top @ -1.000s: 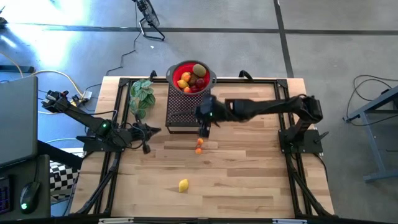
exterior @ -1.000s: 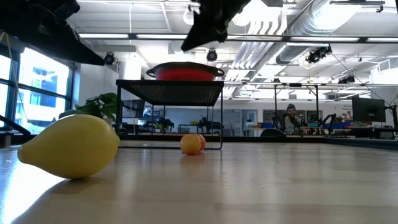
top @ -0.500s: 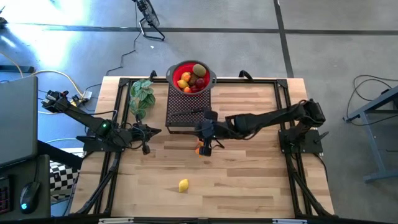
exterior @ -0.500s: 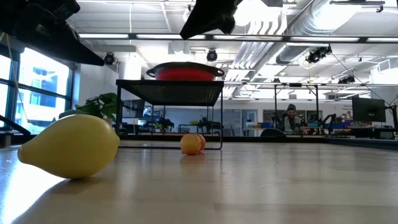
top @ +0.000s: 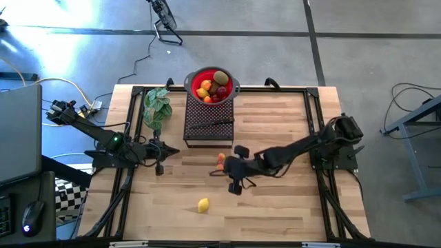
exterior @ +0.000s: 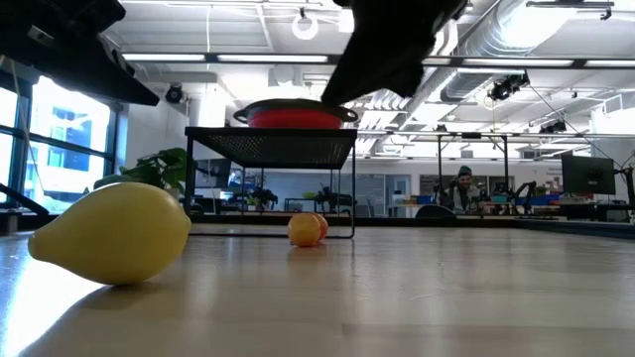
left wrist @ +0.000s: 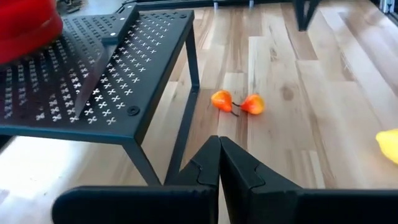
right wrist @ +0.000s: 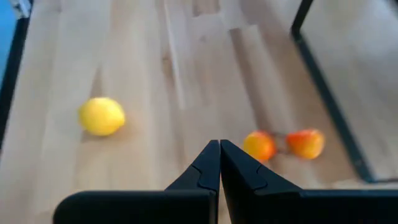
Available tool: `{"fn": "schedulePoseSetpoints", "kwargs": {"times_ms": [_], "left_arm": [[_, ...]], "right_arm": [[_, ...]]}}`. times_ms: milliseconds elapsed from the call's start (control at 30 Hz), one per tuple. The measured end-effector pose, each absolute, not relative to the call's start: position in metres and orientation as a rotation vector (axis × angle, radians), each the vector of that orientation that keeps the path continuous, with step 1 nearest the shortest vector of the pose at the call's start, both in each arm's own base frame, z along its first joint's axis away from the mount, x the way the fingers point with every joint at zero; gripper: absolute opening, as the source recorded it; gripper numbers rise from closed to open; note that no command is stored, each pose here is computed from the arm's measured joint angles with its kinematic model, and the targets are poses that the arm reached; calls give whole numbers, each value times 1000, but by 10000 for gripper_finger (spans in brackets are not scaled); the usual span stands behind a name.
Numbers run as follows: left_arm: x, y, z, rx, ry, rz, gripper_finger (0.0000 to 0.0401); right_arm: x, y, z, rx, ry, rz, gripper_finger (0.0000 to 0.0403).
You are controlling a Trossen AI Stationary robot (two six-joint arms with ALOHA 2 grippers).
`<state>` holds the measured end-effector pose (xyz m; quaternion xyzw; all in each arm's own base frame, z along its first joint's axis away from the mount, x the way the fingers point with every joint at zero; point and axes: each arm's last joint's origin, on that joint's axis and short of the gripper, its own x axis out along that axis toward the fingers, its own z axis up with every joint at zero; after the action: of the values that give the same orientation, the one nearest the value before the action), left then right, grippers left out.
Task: Pick & Place Fruit
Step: Put the lemon into the red strainer bowl
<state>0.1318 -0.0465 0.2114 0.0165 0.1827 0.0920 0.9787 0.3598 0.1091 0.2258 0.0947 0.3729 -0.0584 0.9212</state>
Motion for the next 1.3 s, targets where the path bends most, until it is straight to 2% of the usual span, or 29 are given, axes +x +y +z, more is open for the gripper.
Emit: {"fn": "schedulePoseSetpoints", "kwargs": {"times_ms": [200,467,633,767,967,1100,1300], "left_arm": [[132,-47,211,-44,361,198,3],[132,-47,211,-148,350,217,3],[132,-47,212,-203,341,227,3],[133,-47,211,-257,339,225,3],[142,-52,204,-309,375,244,3],[154,-58,201,-324,354,236,3],[170,-66,199,-349,308,202,3]], "right_arm": [[353,130,225,244,758,-110,5],[337,162,228,76,631,-261,5],[330,174,228,31,657,-182,3],[330,163,232,43,676,-129,3],[318,134,229,12,687,-174,3],[296,117,226,40,609,-177,2],[251,96,228,93,414,-73,2]]}}
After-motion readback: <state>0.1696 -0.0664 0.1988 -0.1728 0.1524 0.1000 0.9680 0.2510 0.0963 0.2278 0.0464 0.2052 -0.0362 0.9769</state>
